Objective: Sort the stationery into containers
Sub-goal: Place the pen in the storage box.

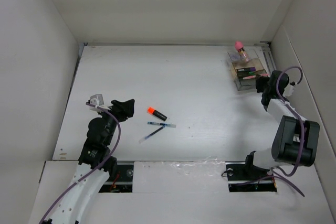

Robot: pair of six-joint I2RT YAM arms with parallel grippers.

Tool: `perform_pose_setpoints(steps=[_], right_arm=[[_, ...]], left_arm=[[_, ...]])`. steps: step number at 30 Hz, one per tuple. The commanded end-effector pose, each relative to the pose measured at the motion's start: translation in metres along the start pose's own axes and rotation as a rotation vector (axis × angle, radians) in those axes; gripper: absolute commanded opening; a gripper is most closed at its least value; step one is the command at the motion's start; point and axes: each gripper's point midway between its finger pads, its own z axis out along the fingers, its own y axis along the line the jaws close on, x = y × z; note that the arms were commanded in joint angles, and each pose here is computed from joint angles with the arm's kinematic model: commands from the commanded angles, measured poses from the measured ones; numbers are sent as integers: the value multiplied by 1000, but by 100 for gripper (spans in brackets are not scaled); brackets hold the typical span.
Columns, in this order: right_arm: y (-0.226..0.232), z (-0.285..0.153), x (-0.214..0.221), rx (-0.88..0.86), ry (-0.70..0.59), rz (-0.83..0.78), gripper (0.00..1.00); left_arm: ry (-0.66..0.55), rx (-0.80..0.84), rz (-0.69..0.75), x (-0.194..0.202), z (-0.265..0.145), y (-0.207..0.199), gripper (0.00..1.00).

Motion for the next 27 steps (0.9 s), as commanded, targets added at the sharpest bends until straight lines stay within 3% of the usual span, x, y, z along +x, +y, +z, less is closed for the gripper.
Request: perform_pose_setpoints(steps=[1, 12, 19, 27], right_arm=[[34, 4, -5, -105, 32, 58, 0], [12, 27, -1, -50, 114, 94, 0], [5, 37, 3, -28, 147, 121, 9], [11, 36, 2, -40, 146, 129, 37]], left_arm=[[-49, 55, -6, -15, -1, -15, 67], [-49, 55, -6, -15, 1, -15, 67], [-49, 55, -6, -15, 1, -15, 67], [-49, 55, -6, -15, 1, -15, 67]])
